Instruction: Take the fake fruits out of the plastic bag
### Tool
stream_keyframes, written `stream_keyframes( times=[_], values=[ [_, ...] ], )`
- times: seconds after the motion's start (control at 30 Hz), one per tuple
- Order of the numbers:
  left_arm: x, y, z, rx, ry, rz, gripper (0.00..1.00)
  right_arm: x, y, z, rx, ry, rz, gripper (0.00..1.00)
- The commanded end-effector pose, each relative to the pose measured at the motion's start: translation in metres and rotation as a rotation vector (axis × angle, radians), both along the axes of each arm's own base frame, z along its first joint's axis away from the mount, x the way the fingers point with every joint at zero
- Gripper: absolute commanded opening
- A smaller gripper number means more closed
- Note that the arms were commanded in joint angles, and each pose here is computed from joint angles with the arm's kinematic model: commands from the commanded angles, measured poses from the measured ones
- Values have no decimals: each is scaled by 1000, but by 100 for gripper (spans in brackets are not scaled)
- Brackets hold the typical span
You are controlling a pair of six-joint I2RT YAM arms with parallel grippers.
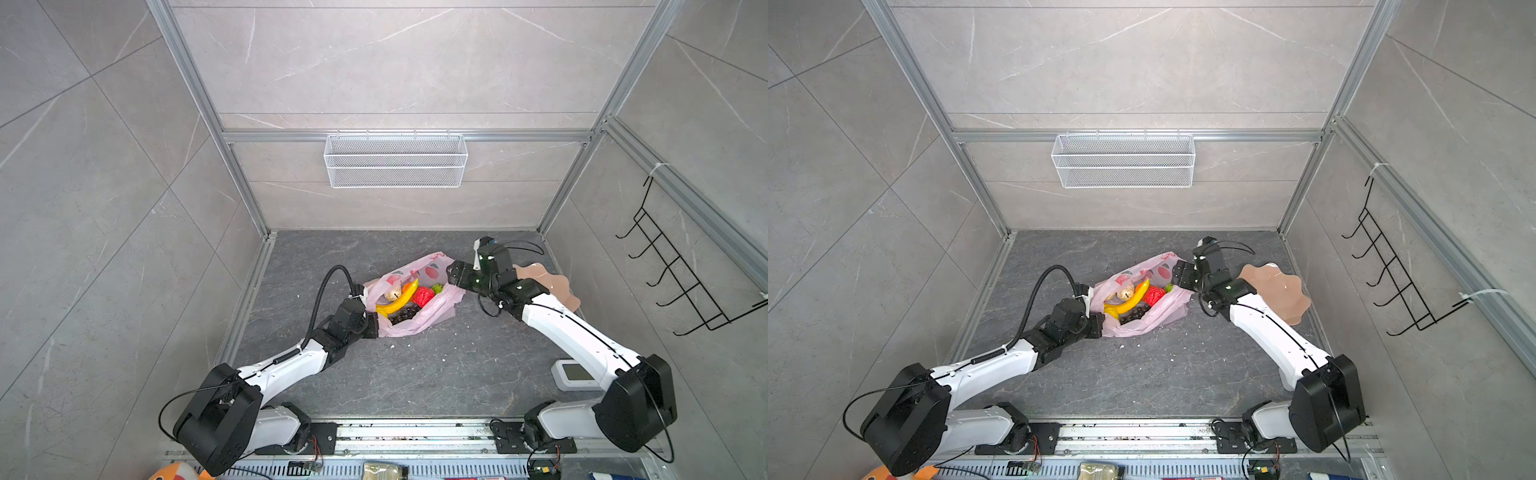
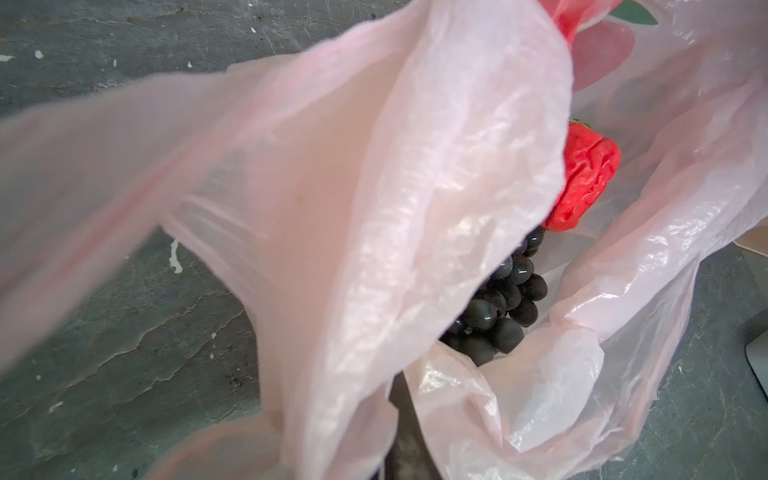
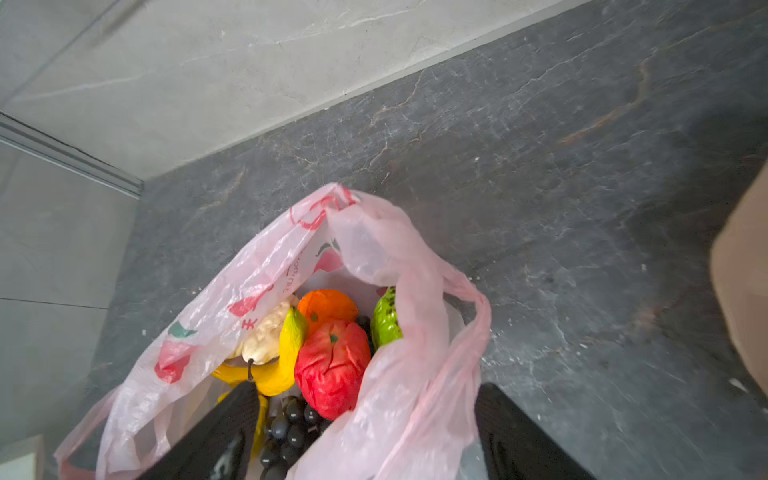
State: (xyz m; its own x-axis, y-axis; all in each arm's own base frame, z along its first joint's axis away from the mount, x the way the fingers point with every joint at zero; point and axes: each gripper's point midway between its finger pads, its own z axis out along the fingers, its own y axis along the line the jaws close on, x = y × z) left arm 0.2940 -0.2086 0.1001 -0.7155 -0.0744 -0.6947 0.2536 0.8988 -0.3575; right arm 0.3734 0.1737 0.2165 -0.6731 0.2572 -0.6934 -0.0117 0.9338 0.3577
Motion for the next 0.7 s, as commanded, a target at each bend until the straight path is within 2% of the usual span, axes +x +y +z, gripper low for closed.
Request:
stream_keyframes(
  times=[0.0,0.2,0.33,0.4,0.57,0.6,0.67],
  values=[
    [6,-10,14,2,-60,-15,0,-26,-23,-20,-222,61,-131,84],
    [1,-23,10,10,-55,-52,0,-14,6,-57,-209,133,-112,79],
    [-3,-23,8,20,-46,-48,0,-6,14,-67,-215,160,-109,72],
    [-4,-20,7,29,-46,-37,4,-4,15,-72,-224,163,-114,67],
    [-8,-1,10,68,-54,20,26,-8,7,-79,-238,158,-119,45],
    [-9,4,13,82,-65,27,34,-10,5,-81,-230,156,-120,44],
    [-12,15,19,115,-79,48,48,-12,3,-83,-200,147,-112,36]
  ],
)
